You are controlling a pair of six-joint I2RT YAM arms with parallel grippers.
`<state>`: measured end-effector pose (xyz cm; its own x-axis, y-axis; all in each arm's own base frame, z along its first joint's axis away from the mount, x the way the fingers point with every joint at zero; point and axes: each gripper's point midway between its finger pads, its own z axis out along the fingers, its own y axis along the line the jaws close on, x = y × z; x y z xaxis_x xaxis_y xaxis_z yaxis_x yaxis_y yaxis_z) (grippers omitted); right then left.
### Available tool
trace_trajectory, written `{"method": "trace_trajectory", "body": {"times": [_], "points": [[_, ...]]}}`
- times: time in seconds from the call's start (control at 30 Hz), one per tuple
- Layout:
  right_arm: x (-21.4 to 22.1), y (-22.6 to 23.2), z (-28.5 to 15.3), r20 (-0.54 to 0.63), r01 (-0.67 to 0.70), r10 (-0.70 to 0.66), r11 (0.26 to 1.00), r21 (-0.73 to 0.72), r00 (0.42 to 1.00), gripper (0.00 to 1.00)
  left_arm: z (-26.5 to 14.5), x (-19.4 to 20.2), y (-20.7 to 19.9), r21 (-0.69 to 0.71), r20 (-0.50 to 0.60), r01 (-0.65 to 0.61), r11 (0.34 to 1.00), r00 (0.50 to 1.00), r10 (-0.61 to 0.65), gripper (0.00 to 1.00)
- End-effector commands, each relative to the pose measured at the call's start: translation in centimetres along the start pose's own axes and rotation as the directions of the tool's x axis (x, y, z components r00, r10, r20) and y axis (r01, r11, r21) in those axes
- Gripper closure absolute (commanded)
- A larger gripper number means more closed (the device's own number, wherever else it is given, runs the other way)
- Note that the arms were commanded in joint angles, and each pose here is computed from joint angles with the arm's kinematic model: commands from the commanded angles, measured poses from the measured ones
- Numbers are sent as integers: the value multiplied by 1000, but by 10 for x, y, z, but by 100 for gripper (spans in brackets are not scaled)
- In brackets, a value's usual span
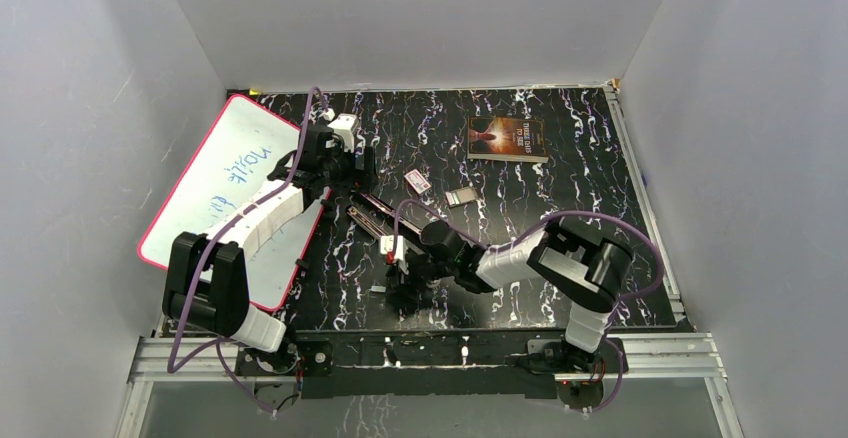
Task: Load the staples into the stapler
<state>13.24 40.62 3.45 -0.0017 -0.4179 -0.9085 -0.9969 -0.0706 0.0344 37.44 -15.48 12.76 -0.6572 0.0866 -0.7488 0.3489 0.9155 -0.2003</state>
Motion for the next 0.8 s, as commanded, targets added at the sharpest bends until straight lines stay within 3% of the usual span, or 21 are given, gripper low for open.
{"method": "trace_trajectory", "body": {"times": [0.0,0.47,0.77], "points": [[-19,6,8,57,18,-17,1000,-17,998,40,-4,-4,1,-4,4,-10,1000,1000,10,8],[-2,7,19,-14,16,-16,999,40,1000,40,-4,-5,1,-2,6,-11,1000,1000,11,8],[7,6,18,-51,8,-5,999,49,999,45,-4,-5,1,-1,6,-11,1000,1000,11,8]]}}
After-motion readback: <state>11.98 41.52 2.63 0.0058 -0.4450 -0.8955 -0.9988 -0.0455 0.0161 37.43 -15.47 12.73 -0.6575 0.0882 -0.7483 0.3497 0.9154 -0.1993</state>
